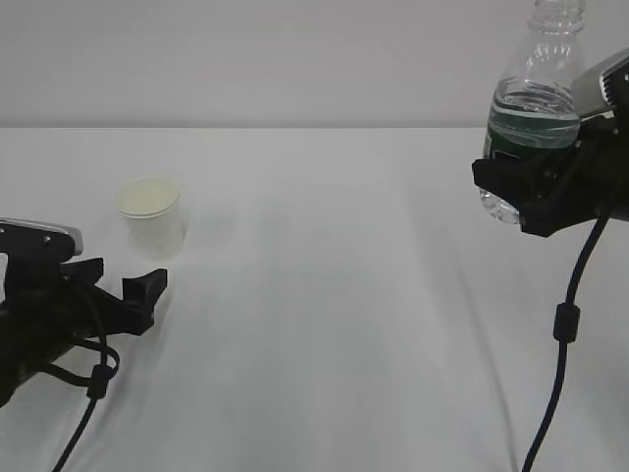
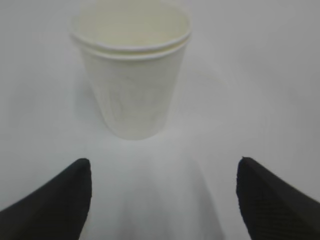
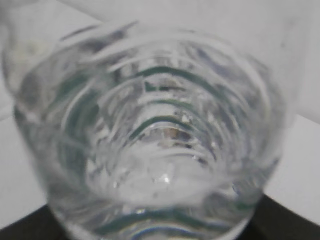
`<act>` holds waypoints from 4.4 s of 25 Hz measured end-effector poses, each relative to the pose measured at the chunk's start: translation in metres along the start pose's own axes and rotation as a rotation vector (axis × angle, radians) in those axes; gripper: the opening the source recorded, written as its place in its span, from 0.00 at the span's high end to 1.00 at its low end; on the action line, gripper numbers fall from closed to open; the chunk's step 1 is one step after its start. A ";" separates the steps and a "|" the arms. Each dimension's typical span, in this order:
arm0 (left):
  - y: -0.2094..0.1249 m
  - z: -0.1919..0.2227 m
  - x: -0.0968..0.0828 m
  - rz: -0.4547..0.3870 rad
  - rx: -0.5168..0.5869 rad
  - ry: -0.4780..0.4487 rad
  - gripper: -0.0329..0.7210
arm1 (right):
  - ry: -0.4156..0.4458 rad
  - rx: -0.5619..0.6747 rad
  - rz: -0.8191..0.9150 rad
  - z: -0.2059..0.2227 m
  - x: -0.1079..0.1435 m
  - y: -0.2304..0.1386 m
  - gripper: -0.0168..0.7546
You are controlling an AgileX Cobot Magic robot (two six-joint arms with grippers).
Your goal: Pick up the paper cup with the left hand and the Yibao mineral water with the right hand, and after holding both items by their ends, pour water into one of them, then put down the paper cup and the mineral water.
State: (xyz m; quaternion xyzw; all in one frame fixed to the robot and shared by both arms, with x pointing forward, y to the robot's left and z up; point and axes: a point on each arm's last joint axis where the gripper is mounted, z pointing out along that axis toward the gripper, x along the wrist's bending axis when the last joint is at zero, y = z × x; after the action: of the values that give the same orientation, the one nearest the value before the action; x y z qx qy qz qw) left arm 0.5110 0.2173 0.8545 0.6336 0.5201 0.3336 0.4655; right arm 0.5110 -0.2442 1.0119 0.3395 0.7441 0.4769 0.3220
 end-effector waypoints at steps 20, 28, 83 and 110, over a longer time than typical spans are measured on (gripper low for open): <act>-0.008 0.037 -0.001 -0.004 -0.014 0.006 0.10 | 0.000 0.000 -0.001 0.000 0.000 0.000 0.43; -0.012 0.042 0.000 -0.007 -0.007 0.014 0.11 | 0.000 0.000 -0.001 0.000 0.000 0.000 0.43; 0.002 0.098 0.015 -0.036 -0.125 0.064 0.17 | 0.011 0.008 -0.023 0.000 0.001 -0.001 0.44; 0.002 0.123 0.018 -0.028 -0.111 0.047 0.17 | 0.020 0.015 -0.042 0.000 0.002 -0.001 0.44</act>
State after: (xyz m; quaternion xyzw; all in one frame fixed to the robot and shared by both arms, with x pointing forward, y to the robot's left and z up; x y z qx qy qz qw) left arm 0.6274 0.2050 0.8129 0.5915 0.5204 0.3705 0.4920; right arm 0.5096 -0.2432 1.0103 0.3213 0.7579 0.4677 0.3219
